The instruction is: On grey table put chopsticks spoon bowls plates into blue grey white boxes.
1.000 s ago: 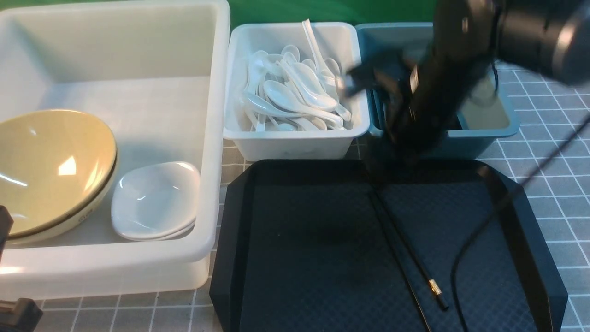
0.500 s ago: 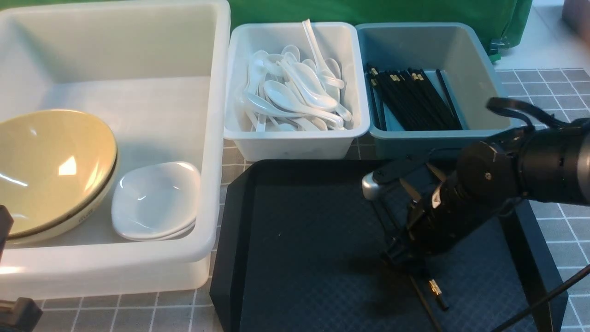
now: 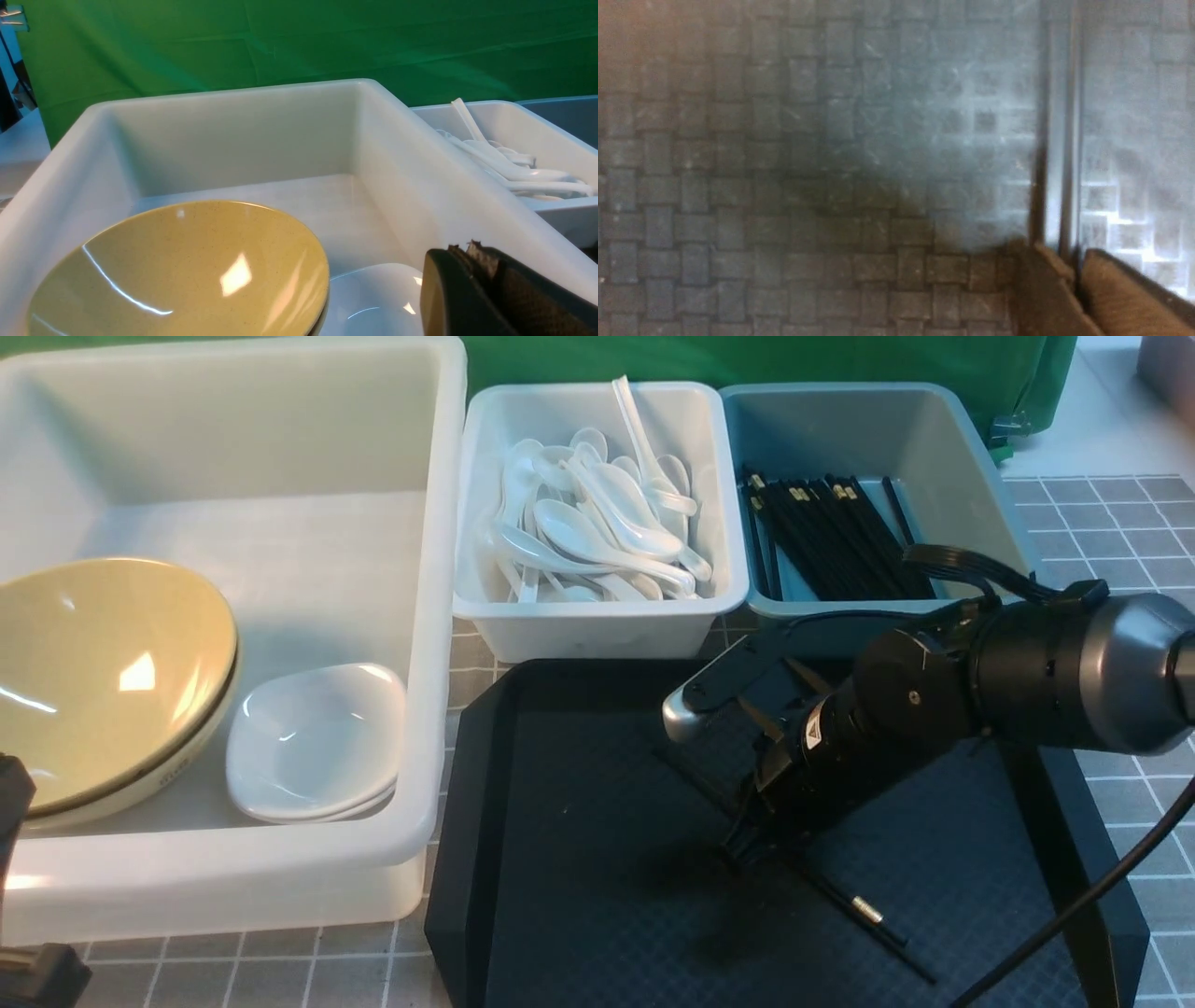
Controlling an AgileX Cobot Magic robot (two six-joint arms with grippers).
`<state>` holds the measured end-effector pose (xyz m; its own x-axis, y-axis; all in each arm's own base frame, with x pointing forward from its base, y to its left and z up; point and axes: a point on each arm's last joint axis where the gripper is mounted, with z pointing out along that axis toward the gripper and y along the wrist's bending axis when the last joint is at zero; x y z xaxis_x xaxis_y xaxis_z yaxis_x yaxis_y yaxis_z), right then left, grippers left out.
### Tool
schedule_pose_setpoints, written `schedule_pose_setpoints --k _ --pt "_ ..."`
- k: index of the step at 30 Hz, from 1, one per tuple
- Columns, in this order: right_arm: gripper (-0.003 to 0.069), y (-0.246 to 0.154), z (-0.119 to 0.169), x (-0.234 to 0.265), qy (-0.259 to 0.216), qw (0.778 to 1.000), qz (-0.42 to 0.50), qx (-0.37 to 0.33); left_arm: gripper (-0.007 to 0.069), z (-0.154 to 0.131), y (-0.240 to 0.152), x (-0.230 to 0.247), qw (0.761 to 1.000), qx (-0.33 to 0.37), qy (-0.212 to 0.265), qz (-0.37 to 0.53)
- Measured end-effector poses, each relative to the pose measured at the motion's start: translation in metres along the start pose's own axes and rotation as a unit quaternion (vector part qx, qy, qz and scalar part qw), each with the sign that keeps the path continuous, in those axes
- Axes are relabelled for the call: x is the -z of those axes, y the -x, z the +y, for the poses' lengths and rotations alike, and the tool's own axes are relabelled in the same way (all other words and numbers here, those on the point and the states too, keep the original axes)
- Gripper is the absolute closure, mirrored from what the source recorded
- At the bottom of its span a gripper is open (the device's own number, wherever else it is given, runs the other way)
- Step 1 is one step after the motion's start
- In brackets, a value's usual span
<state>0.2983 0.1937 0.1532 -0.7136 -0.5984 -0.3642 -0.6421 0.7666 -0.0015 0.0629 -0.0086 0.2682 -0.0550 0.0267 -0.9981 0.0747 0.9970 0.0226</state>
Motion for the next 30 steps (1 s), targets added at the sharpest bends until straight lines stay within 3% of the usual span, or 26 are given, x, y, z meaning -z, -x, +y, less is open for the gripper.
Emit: schedule_pose_setpoints --k 6,9,14,17,20,24,29,30 --pt "0.0545 -0.006 0.005 0.033 0.007 1.000 0.013 0.005 0.0636 0.000 0.000 0.000 1.000 0.000 0.000 0.000" --pt "0.0545 -0.001 0.006 0.068 -0.001 0.999 -0.039 0.017 0.0636 0.000 0.000 0.000 1.000 -0.001 0.000 0.000" --pt "0.0545 0.007 -0.001 0.139 -0.067 0.979 -0.180 0.067 0.0636 0.000 0.000 0.000 1.000 -0.001 0.000 0.000" --pt "0.0545 0.021 -0.018 0.159 -0.124 0.945 -0.289 0.085 0.0636 0.000 0.000 0.000 1.000 -0.001 0.000 0.000" --pt "0.0545 0.040 -0.055 0.169 -0.179 0.881 -0.435 0.057 0.0636 0.000 0.000 0.000 1.000 -0.001 0.000 0.000" --pt "0.0542 0.060 -0.090 0.160 -0.186 0.834 -0.519 -0.008 0.0636 0.000 0.000 0.000 1.000 -0.001 0.001 -0.002" --pt "0.0427 0.078 -0.129 0.116 -0.173 0.857 -0.478 -0.082 0.0636 0.001 0.001 0.000 1.000 -0.001 0.004 -0.005" --pt "0.0356 0.079 -0.134 0.105 -0.167 0.875 -0.443 -0.101 0.0636 0.001 0.001 0.000 1.000 -0.001 0.004 -0.005"
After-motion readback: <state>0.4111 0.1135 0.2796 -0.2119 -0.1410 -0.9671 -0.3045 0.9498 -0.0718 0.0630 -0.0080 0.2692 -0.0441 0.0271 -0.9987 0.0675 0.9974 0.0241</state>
